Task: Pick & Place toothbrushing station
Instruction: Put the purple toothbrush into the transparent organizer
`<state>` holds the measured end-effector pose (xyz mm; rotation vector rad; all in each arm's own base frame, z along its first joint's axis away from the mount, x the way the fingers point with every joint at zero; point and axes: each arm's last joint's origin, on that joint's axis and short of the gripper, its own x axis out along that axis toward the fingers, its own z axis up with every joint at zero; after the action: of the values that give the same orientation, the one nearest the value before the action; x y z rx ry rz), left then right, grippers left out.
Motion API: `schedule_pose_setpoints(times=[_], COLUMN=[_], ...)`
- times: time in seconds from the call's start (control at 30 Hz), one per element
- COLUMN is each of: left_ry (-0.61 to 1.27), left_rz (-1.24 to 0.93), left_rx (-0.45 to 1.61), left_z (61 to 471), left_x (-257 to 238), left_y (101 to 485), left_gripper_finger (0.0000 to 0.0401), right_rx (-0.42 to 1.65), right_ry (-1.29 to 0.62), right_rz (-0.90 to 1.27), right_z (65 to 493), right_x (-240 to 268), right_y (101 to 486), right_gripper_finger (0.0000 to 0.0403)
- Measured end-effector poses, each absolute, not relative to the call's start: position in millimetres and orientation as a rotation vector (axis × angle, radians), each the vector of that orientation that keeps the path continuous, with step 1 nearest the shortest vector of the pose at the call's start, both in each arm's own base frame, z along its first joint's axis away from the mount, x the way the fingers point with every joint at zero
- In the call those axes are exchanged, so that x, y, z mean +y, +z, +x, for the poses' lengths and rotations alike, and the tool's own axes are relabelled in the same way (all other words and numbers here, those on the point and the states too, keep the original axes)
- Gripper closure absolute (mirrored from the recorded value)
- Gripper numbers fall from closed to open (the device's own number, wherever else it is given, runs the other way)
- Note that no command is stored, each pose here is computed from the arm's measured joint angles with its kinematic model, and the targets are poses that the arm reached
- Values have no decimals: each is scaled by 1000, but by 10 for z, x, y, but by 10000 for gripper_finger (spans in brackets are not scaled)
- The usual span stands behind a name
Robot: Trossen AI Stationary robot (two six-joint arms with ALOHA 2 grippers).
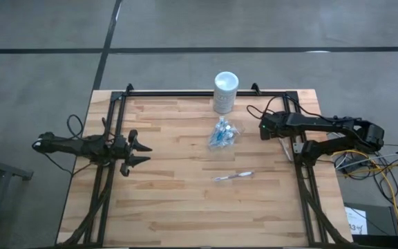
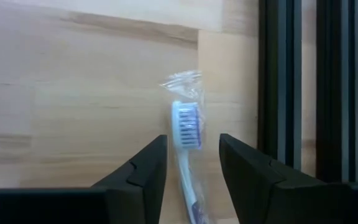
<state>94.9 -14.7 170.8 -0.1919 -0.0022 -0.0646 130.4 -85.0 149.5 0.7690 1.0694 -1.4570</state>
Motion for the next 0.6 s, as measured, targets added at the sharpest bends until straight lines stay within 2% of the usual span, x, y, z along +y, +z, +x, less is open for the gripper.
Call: schedule_pose_setpoints(times=[0.4,0.6], left_ry=[-65,-64], left_rz=[-192,-192], left_rx=[-2,-2], left_z=[949,949], left_x=[-147,-146], left_y=[1709,1708], left_gripper_finger=[231,231], right_rx=[1017,964], right_ry=[-1514,-1447], right_rz=[810,787], right_z=[1214,1262], right_x=[-902,-945], right_y=[1356,1317], right_gripper_finger=[277,291])
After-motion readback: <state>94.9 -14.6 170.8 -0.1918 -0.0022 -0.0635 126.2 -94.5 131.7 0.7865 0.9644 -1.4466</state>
